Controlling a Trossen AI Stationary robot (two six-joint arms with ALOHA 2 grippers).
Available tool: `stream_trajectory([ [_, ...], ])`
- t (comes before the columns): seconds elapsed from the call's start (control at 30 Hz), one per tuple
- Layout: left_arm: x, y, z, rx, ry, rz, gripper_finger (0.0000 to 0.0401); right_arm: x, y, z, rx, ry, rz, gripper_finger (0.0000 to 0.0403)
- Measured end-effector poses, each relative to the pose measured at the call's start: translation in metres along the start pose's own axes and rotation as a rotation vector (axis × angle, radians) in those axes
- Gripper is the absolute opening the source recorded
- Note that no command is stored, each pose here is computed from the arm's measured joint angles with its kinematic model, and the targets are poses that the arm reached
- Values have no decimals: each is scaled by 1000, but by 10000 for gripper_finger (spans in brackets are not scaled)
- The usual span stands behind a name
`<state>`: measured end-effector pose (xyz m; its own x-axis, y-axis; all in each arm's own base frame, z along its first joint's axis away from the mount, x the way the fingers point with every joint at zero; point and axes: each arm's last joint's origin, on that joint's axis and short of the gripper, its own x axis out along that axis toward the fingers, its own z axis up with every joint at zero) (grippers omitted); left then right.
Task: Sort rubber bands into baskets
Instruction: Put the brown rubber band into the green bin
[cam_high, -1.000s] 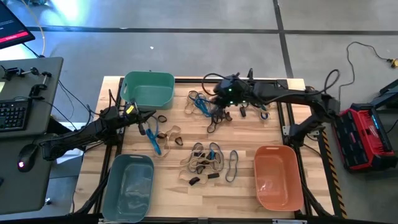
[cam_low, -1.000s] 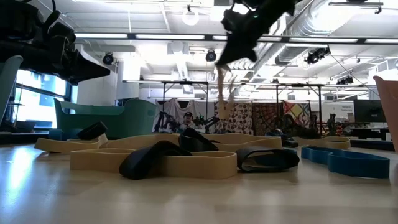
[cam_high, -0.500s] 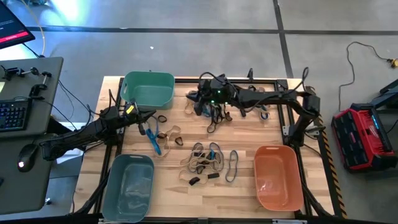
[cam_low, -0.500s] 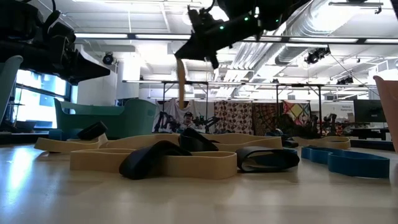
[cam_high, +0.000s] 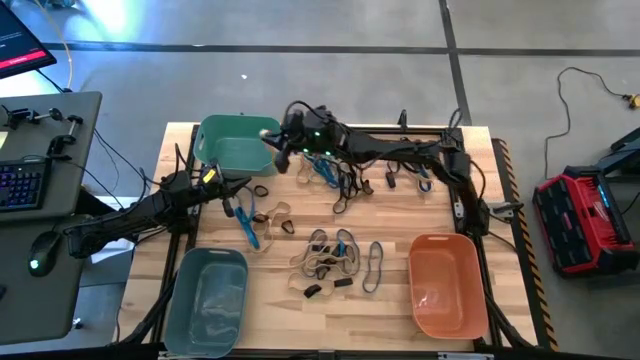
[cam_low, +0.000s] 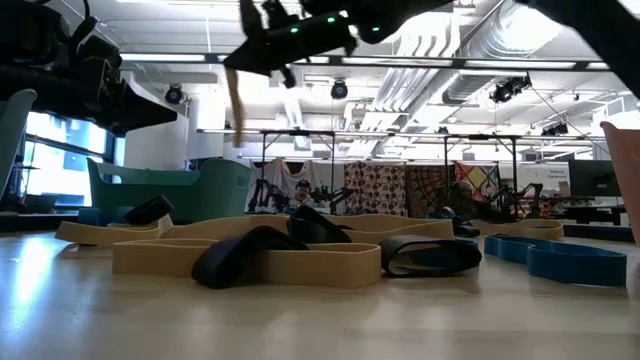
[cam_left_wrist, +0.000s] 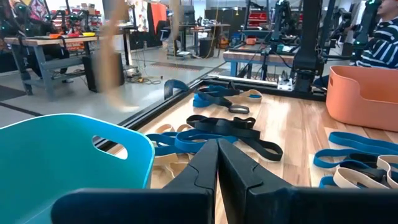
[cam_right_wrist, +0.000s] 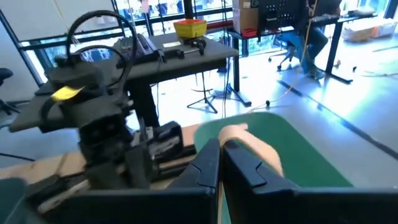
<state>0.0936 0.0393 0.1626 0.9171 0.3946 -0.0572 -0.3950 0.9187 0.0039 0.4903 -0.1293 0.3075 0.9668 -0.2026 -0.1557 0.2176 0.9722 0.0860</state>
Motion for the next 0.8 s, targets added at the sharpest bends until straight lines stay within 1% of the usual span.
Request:
stream_trajectory([
  [0.23, 0, 0, 0, 0, -1, 0, 3, 37, -13, 2, -13, 5, -21, 0],
  [0.33, 0, 0, 0, 0, -1, 0, 3, 51, -23, -5, -9, 17, -36, 0],
  [0.5, 0, 0, 0, 0, 0, 0, 3, 72, -39, -24, 14, 43, -59, 0],
  [0.57, 0, 0, 0, 0, -1, 0, 3, 74, -46, -32, 45, 30, -69, 0],
  [0.7, 0, 0, 0, 0, 0, 0, 3, 74, -59, -43, 94, 85, -96, 0],
  [0.8, 0, 0, 0, 0, -1, 0, 3, 74, -64, -49, 101, 134, -108, 0],
])
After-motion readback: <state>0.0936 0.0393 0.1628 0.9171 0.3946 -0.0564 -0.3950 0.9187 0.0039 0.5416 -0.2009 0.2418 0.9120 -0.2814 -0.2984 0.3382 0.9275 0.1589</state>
